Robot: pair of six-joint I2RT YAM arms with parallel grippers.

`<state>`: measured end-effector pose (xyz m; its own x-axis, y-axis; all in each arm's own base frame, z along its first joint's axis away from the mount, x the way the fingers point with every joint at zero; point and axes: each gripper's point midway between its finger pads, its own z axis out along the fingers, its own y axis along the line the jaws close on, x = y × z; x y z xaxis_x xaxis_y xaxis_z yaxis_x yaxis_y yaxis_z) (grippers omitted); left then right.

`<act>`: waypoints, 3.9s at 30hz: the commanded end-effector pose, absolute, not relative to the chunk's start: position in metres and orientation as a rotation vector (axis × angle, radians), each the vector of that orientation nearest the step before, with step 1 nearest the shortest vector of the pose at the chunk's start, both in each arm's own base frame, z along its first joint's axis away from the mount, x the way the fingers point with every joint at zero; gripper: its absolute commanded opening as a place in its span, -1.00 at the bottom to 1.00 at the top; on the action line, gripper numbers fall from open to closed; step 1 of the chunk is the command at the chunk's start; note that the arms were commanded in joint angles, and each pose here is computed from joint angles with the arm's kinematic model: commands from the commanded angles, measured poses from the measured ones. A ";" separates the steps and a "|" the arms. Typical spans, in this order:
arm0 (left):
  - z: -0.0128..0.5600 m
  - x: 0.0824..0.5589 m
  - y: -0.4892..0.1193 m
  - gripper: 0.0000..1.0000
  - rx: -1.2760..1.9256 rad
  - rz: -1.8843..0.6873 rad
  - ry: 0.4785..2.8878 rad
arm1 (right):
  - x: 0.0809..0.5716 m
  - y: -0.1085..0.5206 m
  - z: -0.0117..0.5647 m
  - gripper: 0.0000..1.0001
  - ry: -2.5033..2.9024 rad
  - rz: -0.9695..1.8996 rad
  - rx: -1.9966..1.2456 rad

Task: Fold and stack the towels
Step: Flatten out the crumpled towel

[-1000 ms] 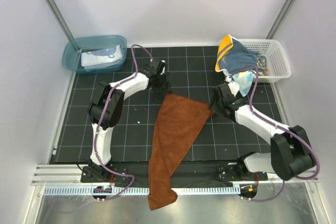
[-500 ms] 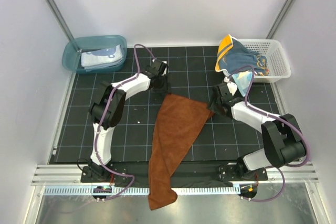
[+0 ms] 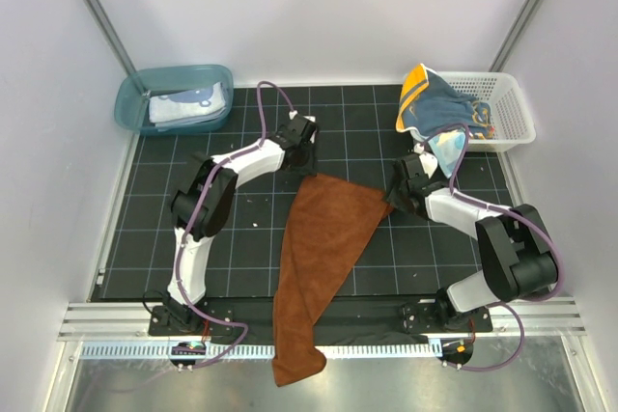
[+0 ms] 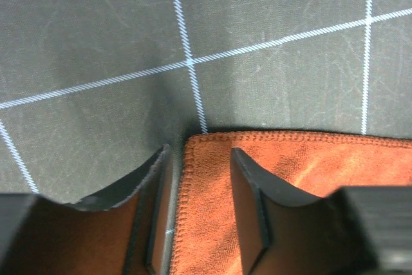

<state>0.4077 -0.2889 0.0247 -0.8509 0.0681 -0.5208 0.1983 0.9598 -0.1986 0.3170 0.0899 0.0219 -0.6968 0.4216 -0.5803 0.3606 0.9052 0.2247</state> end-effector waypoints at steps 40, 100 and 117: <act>-0.005 0.367 -0.286 0.07 0.253 -0.267 2.716 | 0.318 0.085 0.032 -0.13 2.400 0.102 0.513; 0.262 0.383 -0.230 -1.00 0.141 -0.045 2.178 | 0.347 0.103 0.289 -0.98 1.978 0.287 0.143; 0.448 0.293 -0.199 -1.00 0.264 -0.297 1.850 | 0.288 0.095 0.456 -0.98 1.622 0.349 -0.066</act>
<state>0.3148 -0.2172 0.4215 -0.3400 0.0157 -0.9403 0.3019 0.9488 -0.0934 0.3067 0.1026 0.4193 -0.1883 0.1983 -0.9619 -0.2155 0.9472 0.2375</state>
